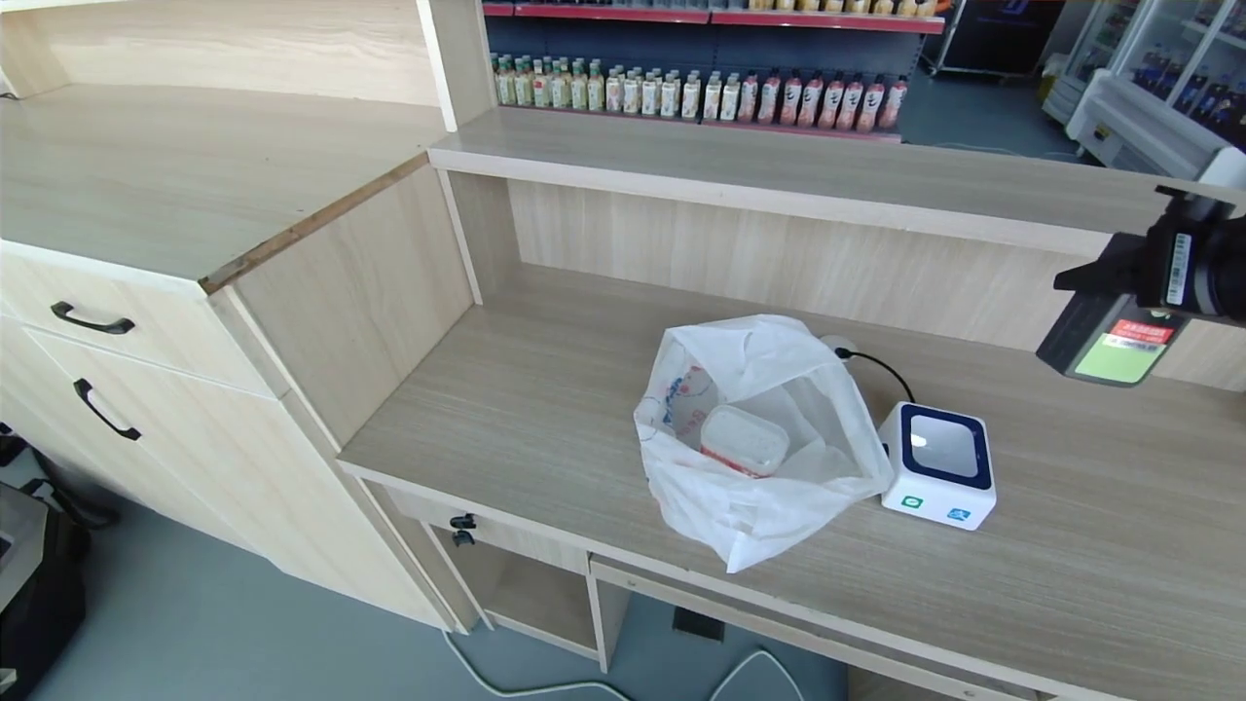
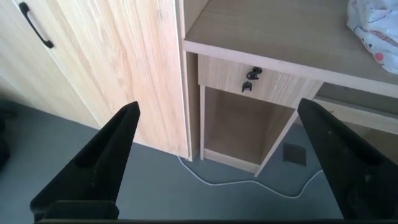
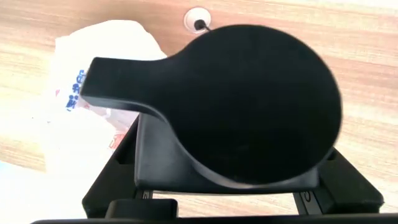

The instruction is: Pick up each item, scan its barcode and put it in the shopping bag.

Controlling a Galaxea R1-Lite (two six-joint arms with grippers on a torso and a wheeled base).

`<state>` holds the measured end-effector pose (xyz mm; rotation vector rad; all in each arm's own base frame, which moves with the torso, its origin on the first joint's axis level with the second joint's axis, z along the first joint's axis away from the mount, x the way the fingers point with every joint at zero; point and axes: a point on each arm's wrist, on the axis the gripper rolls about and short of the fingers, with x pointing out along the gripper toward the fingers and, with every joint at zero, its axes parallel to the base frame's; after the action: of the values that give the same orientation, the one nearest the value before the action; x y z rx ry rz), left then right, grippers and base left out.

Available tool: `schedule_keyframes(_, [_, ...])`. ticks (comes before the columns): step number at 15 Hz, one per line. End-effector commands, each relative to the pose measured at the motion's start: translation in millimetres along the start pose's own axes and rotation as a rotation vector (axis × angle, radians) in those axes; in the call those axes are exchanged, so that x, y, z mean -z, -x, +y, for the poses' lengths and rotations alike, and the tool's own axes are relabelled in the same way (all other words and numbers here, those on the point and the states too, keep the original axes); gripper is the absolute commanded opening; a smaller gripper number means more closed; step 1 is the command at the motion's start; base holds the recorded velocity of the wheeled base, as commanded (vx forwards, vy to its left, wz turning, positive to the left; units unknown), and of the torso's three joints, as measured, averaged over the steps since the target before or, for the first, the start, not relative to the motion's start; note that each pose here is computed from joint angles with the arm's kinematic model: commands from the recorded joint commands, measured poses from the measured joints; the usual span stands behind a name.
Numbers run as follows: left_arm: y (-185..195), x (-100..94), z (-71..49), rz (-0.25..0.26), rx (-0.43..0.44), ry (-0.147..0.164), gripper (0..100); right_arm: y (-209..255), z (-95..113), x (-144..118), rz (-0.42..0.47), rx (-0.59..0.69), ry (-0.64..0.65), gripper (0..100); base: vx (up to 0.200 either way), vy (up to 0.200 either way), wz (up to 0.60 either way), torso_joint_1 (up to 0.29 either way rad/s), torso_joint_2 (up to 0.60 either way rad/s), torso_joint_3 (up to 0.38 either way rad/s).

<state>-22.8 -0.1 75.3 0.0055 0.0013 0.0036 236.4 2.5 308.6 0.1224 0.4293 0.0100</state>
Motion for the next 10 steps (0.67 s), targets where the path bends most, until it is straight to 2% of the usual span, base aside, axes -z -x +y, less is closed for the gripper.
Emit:
schedule_keyframes(1, [0.0, 0.0, -0.1, 0.0, 0.001, -0.001, 100, -7.5, -6.4, 10.7, 0.045, 0.013, -0.055, 0, 0.0, 0.0, 0.0, 0.0, 0.0, 0.0])
schedule_keyframes(7, [0.0, 0.0, 0.0, 0.0, -0.001, 0.001, 100, -50.3, -18.9, 23.0, 0.108, 0.052, -0.182, 0, 0.0, 0.0, 0.0, 0.0, 0.0, 0.0])
schedule_keyframes(10, [0.0, 0.0, 0.0, 0.0, 0.001, 0.001, 100, -69.4, -22.9, 43.2, 0.197, 0.074, -0.203, 0, 0.0, 0.0, 0.0, 0.0, 0.0, 0.0])
